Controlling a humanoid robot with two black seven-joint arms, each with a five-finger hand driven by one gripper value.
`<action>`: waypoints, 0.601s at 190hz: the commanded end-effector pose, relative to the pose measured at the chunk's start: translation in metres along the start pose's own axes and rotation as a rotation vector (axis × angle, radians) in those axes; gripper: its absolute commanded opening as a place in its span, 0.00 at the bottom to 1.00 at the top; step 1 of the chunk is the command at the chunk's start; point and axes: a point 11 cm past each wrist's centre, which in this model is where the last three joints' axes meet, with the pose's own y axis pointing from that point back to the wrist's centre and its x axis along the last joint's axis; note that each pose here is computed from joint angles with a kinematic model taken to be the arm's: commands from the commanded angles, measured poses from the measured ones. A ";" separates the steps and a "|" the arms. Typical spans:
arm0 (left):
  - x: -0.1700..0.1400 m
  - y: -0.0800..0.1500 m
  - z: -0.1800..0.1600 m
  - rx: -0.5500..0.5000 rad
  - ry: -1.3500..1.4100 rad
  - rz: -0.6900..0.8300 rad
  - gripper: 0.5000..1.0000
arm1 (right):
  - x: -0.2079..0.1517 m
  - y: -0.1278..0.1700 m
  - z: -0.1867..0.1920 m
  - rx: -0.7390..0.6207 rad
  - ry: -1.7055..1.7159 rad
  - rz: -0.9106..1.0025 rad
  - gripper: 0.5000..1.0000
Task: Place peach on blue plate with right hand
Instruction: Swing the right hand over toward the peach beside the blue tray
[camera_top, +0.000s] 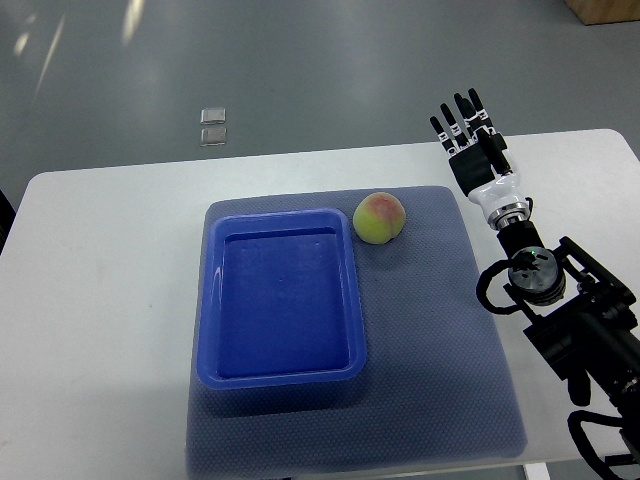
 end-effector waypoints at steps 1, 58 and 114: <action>0.000 0.000 0.000 0.000 -0.001 -0.003 1.00 | 0.000 0.000 0.000 0.000 0.001 0.002 0.87; 0.001 0.000 0.000 -0.002 0.011 0.003 1.00 | -0.006 -0.004 0.000 -0.041 0.066 -0.030 0.87; -0.001 0.000 0.000 -0.002 0.003 -0.007 1.00 | -0.064 -0.036 0.005 -0.581 1.251 -0.466 0.87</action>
